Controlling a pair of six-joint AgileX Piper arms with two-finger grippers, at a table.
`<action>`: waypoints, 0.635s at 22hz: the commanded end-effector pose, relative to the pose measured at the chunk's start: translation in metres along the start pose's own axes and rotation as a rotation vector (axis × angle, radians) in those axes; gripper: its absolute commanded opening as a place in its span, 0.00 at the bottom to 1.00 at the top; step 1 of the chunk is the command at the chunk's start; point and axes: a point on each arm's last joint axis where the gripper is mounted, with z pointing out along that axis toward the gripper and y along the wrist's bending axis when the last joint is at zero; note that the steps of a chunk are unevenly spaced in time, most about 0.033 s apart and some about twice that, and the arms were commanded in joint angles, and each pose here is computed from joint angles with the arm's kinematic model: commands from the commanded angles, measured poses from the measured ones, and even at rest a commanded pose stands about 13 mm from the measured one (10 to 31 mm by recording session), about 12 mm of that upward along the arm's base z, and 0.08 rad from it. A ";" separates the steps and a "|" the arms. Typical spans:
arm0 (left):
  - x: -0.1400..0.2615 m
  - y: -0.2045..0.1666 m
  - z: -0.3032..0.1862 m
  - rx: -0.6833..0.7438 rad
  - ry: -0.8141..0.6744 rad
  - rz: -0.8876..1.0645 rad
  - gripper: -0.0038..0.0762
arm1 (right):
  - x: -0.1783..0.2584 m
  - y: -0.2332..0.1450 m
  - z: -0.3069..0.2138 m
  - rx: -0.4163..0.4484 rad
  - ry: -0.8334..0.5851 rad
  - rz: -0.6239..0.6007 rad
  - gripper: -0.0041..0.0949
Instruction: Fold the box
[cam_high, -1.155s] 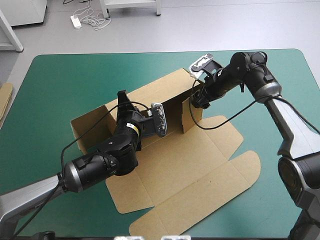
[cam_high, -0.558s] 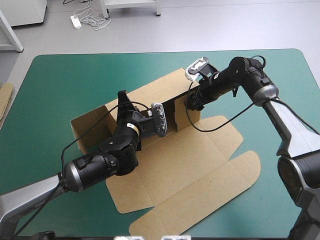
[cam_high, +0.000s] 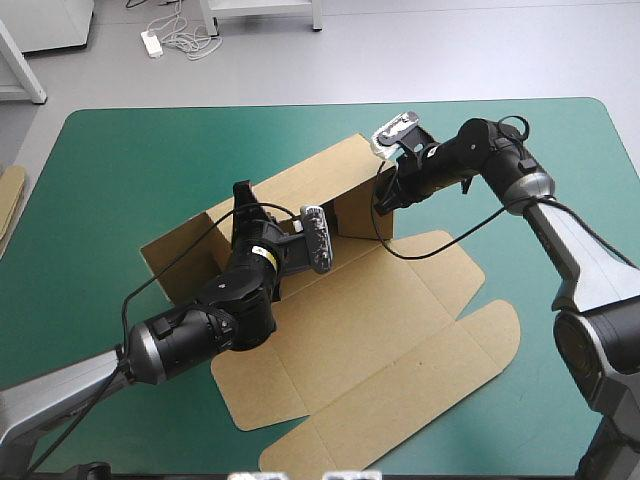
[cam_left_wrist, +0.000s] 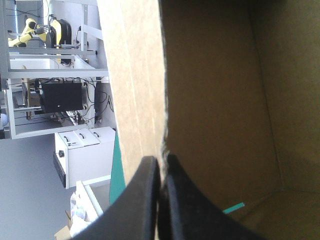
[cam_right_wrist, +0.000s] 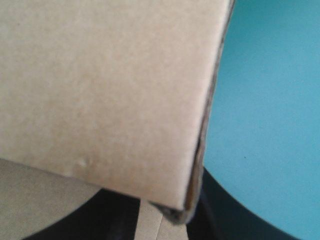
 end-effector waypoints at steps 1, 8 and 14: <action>-0.003 0.011 -0.011 -0.031 -0.070 -0.040 0.04 | -0.017 0.007 -0.028 0.005 -0.123 0.003 0.22; -0.003 0.012 -0.011 -0.031 -0.070 -0.039 0.04 | -0.017 0.008 -0.028 -0.011 -0.124 0.071 0.02; -0.003 0.012 -0.011 -0.031 -0.070 -0.041 0.10 | -0.018 0.007 -0.028 -0.003 -0.133 0.091 0.02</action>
